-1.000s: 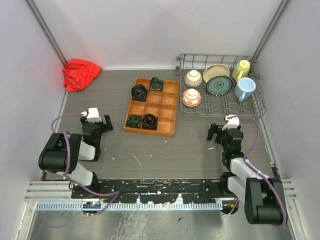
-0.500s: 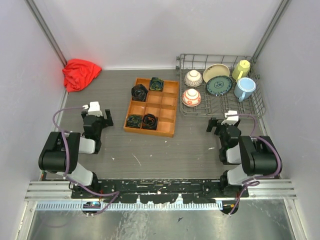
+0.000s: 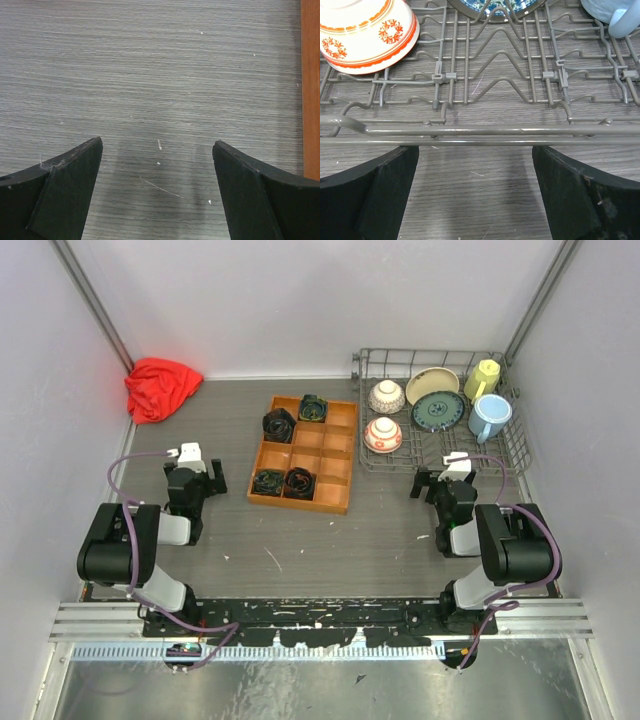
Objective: Load the mixed dishes into the dish rack
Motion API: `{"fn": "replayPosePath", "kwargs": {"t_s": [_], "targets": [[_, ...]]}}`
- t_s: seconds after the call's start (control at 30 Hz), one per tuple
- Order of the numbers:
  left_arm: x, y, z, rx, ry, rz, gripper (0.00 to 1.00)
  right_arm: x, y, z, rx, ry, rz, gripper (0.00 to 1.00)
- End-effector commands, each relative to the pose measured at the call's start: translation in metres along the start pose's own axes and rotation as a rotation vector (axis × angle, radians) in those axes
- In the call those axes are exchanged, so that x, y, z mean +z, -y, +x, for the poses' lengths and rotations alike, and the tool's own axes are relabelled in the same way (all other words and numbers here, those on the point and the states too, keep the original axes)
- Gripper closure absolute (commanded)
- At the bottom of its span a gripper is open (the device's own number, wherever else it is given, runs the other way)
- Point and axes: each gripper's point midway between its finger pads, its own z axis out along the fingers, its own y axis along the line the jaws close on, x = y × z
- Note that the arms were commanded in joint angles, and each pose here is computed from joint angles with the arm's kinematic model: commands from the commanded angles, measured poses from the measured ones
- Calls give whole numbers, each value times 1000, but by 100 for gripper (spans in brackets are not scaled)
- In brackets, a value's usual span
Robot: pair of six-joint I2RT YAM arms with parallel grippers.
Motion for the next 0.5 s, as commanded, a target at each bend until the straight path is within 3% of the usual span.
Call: {"fn": "replayPosePath", "kwargs": {"t_s": [0.0,0.47], "targets": [[3,-1,-17,6,45,-1,2,7,2,-30,2,96,17,0],[3,-1,-18,7,46,-1,2,8,1,-30,-2,93,18,0]]}}
